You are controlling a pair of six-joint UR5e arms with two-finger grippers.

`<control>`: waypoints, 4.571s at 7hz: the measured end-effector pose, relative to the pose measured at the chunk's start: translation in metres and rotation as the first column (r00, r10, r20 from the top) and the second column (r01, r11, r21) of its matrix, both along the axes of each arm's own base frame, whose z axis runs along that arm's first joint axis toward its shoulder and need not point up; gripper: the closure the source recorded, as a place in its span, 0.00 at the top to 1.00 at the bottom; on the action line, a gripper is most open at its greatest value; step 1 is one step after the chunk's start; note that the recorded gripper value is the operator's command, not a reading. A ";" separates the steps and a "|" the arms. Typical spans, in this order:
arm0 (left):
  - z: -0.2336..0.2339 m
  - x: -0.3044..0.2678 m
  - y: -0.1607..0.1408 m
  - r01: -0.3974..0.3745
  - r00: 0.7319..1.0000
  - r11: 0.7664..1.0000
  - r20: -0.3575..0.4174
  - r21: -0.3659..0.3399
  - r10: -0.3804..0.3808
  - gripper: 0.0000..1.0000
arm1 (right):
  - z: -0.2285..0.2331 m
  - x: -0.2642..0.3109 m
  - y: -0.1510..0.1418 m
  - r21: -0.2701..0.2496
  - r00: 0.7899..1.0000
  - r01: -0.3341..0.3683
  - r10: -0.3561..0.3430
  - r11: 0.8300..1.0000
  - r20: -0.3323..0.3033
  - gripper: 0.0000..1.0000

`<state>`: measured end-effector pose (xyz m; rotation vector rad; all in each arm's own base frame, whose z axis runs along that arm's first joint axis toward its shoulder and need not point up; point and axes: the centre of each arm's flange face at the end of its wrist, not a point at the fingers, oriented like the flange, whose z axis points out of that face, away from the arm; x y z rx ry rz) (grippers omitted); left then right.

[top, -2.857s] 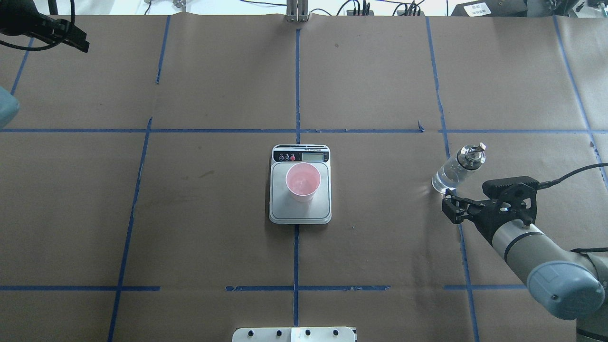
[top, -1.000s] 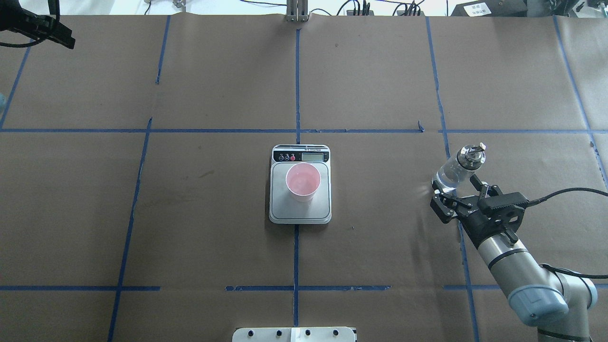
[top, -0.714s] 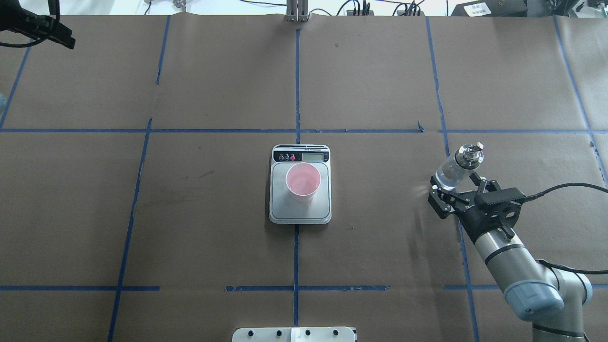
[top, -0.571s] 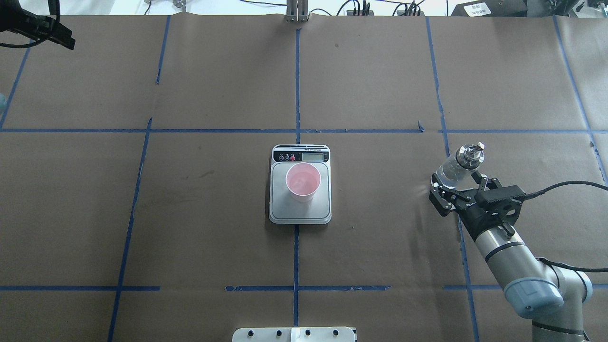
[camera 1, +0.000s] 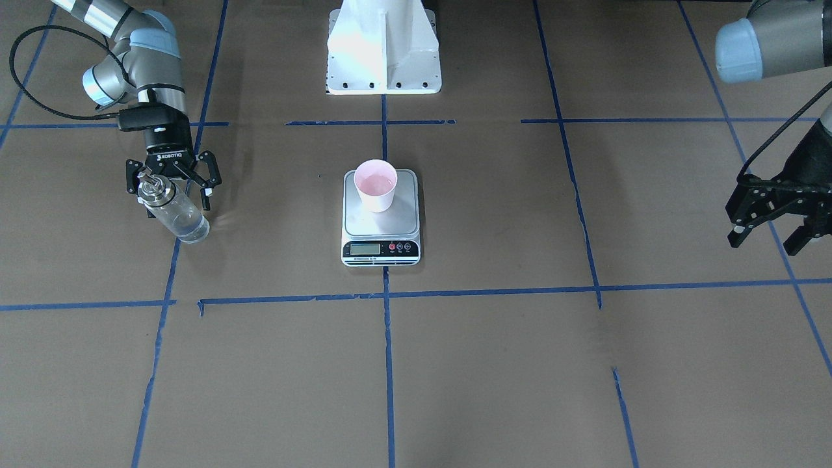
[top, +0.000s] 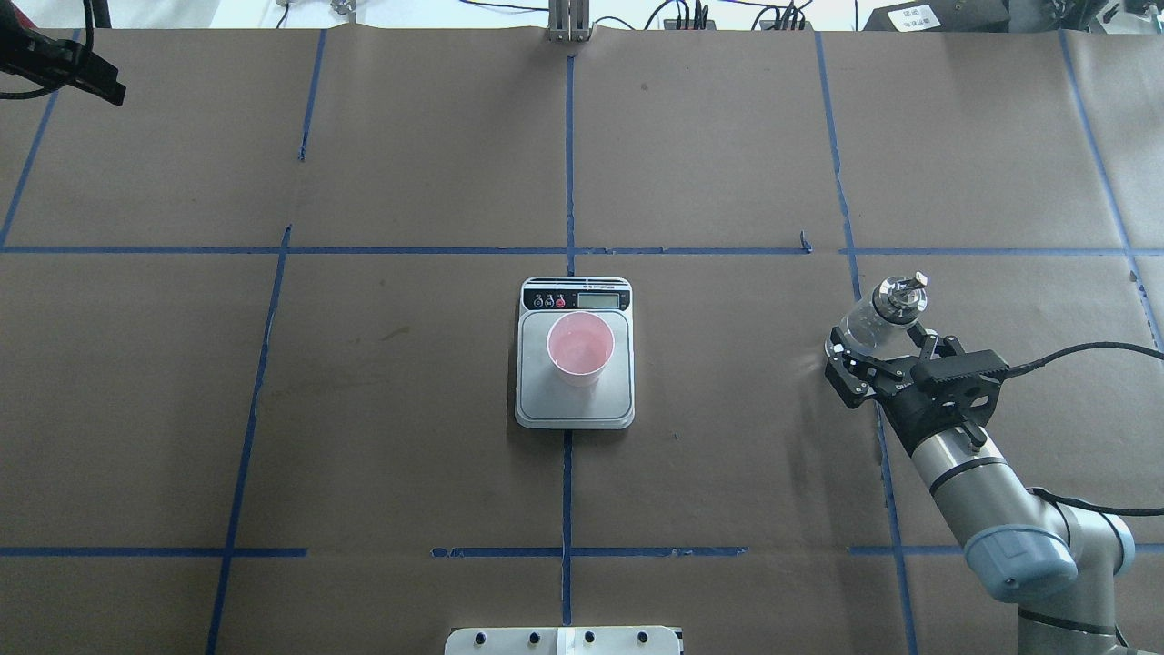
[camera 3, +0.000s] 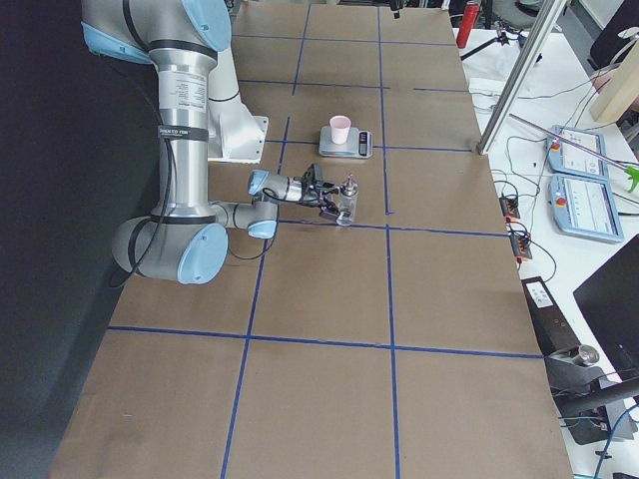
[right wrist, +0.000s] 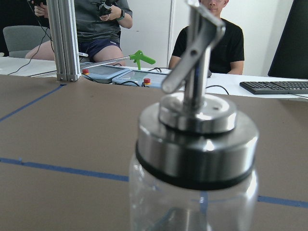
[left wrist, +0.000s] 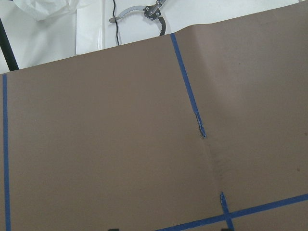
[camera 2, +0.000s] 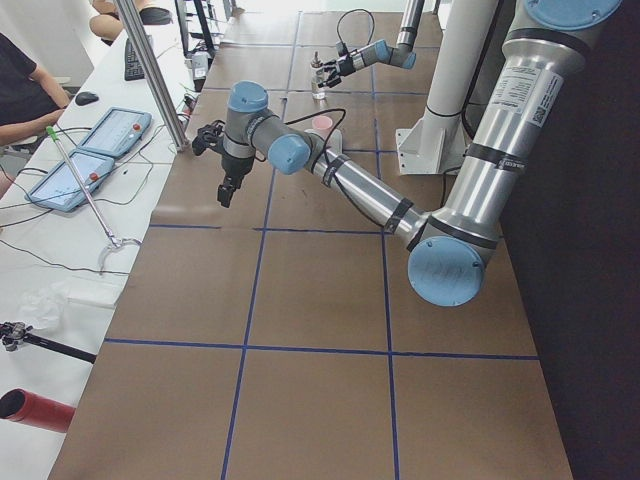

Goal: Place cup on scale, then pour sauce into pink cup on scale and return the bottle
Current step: 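Lift the glass bottle with the right gripper toward the scale, then move the bottle over the pink cup and tilt its spout down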

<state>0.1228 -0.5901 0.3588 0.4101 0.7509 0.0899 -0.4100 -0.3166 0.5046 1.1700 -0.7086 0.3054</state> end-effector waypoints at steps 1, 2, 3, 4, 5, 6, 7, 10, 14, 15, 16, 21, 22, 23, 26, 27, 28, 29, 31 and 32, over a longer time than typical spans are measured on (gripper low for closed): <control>0.002 -0.002 0.002 0.000 1.000 1.000 0.001 0.000 0.000 0.77 | 0.003 -0.005 -0.006 -0.002 1.000 -0.008 0.008 1.000 -0.006 0.99; 0.002 -0.003 0.003 0.000 1.000 1.000 0.001 0.001 0.000 0.77 | 0.006 -0.006 -0.010 -0.004 1.000 -0.015 0.015 1.000 -0.010 0.85; 0.002 -0.003 0.003 0.000 1.000 1.000 0.001 0.002 0.000 0.77 | 0.006 -0.006 -0.012 -0.003 1.000 -0.017 0.017 1.000 -0.004 0.50; 0.001 -0.004 0.003 0.001 1.000 1.000 0.000 0.002 -0.001 0.77 | 0.005 -0.005 -0.012 0.000 1.000 -0.017 0.017 1.000 0.009 0.00; 0.000 -0.004 0.003 0.002 1.000 1.000 0.000 0.004 -0.002 0.77 | 0.002 -0.005 -0.012 0.001 0.999 -0.013 0.013 1.000 0.029 0.00; -0.001 -0.005 0.002 0.003 1.000 1.000 -0.001 0.005 -0.003 0.77 | -0.003 -0.005 -0.012 0.006 0.998 -0.008 0.008 1.000 0.059 0.00; -0.003 -0.005 0.002 0.004 1.000 1.000 -0.002 0.006 -0.004 0.77 | -0.006 -0.005 -0.011 0.011 0.996 0.008 -0.009 1.000 0.086 0.00; -0.002 -0.004 0.001 0.003 1.000 1.000 -0.001 0.004 -0.003 0.77 | -0.044 -0.010 -0.006 0.041 0.974 0.100 -0.106 0.994 0.200 0.00; 0.004 -0.004 0.001 0.003 1.000 1.000 0.000 -0.006 -0.003 0.77 | -0.092 -0.015 -0.009 0.101 0.978 0.083 -0.101 0.991 0.181 0.00; 0.005 -0.004 0.001 0.002 1.000 1.000 0.000 -0.009 -0.002 0.77 | -0.098 -0.016 -0.009 0.095 0.982 0.089 -0.103 0.992 0.160 0.00; 0.006 -0.003 0.001 0.002 1.000 1.000 0.001 -0.010 -0.002 0.77 | -0.108 -0.018 -0.008 0.087 0.985 0.096 -0.107 0.992 0.132 0.00; 0.007 -0.003 0.002 -0.012 1.000 1.000 -0.016 -0.020 0.011 0.79 | -0.153 -0.039 -0.015 0.109 0.984 0.132 -0.117 0.985 -0.134 0.00; 0.008 -0.003 0.002 -0.015 1.000 1.000 -0.019 -0.023 0.014 0.79 | -0.157 -0.041 -0.016 0.125 0.974 0.133 -0.106 0.983 -0.199 0.00; 0.009 -0.002 0.004 -0.024 0.999 0.999 -0.028 -0.030 0.023 0.79 | -0.165 -0.045 -0.019 0.151 0.954 0.139 -0.091 0.979 -0.286 0.00; 0.012 -0.001 0.007 -0.042 0.998 0.998 -0.048 -0.043 0.040 0.79 | -0.185 -0.060 -0.021 0.185 0.886 0.177 -0.074 0.967 -0.458 0.00; 0.012 -0.001 0.007 -0.043 0.998 0.998 -0.050 -0.044 0.041 0.79 | -0.190 -0.065 -0.022 0.183 0.838 0.199 -0.071 0.963 -0.541 0.00; 0.012 -0.001 0.007 -0.044 0.998 0.998 -0.051 -0.044 0.042 0.79 | -0.196 -0.070 -0.024 0.179 0.785 0.224 -0.069 0.958 -0.616 0.00; 0.012 -0.001 0.007 -0.045 0.998 0.998 -0.051 -0.044 0.042 0.79 | -0.197 -0.075 -0.025 0.172 0.726 0.249 -0.067 0.953 -0.684 0.00; 0.012 -0.001 0.008 -0.045 0.998 0.998 -0.051 -0.043 0.042 0.79 | -0.197 -0.080 -0.026 0.167 0.610 0.284 -0.044 0.944 -0.791 0.00; 0.011 -0.001 0.008 -0.045 0.998 0.998 -0.052 -0.042 0.043 0.79 | -0.198 -0.082 -0.026 0.160 0.556 0.299 -0.035 0.941 -0.830 0.00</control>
